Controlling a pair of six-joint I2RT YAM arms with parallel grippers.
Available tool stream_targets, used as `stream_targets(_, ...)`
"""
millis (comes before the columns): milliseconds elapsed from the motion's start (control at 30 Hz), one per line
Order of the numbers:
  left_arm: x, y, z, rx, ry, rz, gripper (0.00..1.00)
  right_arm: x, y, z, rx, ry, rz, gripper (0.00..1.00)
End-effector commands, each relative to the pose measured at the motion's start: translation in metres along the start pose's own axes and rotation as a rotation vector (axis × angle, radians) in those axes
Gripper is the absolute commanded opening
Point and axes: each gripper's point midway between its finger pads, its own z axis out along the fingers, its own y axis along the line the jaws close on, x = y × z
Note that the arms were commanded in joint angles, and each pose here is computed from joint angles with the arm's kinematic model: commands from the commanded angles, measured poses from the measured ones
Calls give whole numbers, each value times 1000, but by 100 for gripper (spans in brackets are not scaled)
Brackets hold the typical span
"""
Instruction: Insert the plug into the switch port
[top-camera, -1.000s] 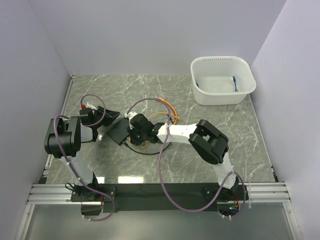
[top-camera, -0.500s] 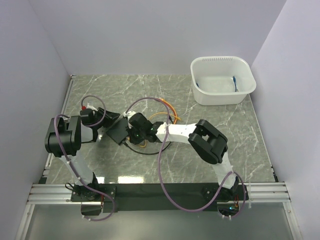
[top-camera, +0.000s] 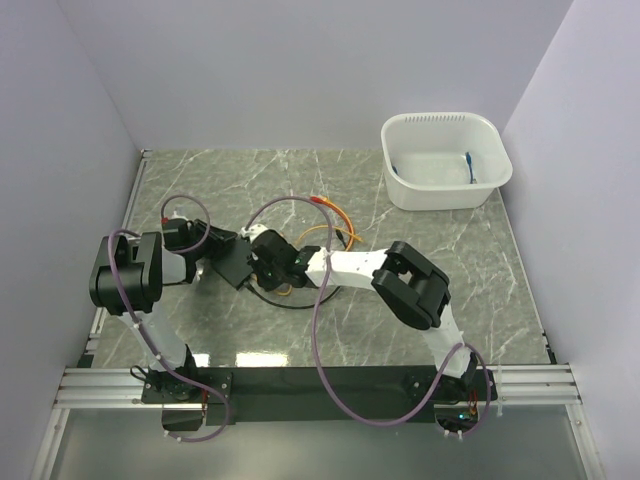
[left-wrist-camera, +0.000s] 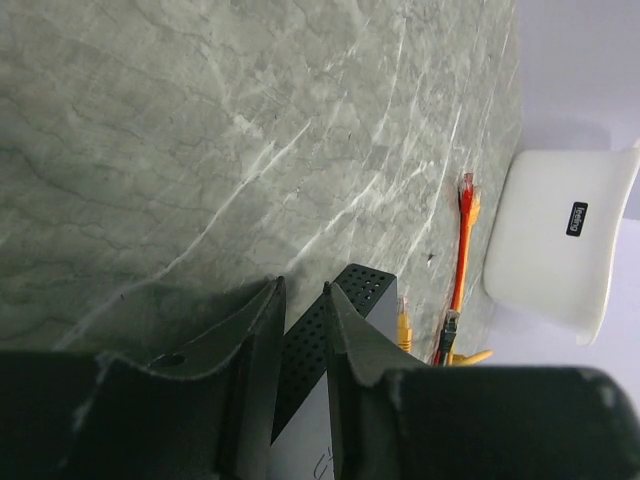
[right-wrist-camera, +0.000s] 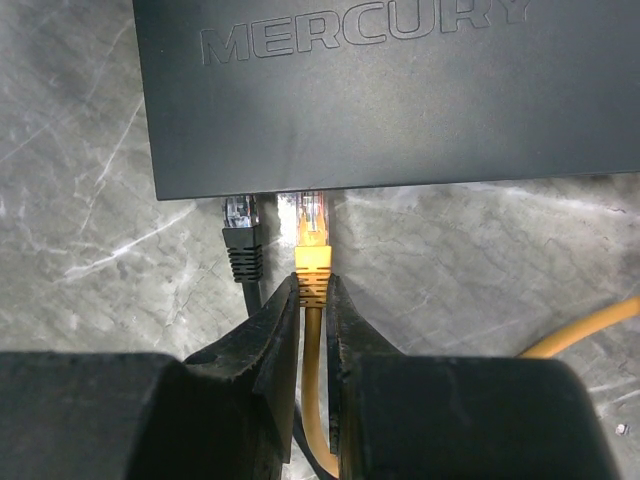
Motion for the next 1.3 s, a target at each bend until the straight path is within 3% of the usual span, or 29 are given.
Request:
stream_targets(0,13,0,-1,-28,39,17,29,-31,7,2,14,-109,6,0)
stream_targets(1267,25,2,2,-43,65,46,28,-69,0,-8,172,-296,14,0)
